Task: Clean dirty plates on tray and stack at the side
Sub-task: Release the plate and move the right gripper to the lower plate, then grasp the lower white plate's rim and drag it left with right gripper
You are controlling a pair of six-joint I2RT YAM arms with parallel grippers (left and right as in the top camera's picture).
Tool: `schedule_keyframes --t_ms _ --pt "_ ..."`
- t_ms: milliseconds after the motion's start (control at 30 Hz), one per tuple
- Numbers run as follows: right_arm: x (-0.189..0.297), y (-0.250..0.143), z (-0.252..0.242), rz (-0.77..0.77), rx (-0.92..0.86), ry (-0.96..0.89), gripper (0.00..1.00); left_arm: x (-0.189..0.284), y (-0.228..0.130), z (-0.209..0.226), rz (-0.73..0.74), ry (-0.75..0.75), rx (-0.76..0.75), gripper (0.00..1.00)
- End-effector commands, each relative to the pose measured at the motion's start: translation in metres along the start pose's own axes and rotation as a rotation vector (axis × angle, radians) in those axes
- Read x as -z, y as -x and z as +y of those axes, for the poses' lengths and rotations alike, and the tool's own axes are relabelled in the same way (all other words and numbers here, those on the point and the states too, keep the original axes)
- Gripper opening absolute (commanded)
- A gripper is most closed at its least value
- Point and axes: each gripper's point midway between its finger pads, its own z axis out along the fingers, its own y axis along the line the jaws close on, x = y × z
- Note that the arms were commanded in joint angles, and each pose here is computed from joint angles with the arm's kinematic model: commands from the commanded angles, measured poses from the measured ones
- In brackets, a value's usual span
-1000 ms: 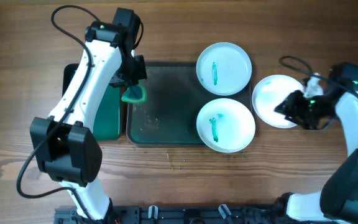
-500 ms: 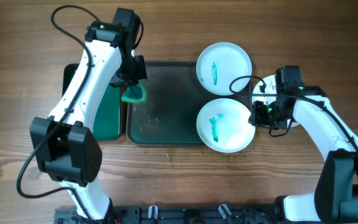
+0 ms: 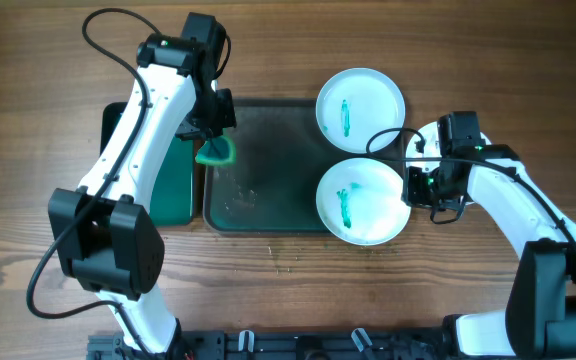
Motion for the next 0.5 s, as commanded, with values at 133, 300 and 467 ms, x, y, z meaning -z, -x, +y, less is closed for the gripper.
schedule_keyframes --t_ms 133,300,467 --pt "0.0024 0.0020 0.0000 -0.021 0.014 -0.010 0.17 0.0095 0.0042 -0.0017 -0.032 -0.011 -0.013 0.04" --pt "0.0024 0.0007 -0.0002 -0.016 0.012 -0.010 0.13 0.0095 0.0042 -0.0017 -0.032 -0.011 -0.013 0.04" --pt "0.0024 -0.0006 -0.0004 -0.011 0.010 -0.011 0.13 0.0095 0.0043 -0.0018 -0.032 -0.011 -0.014 0.04"
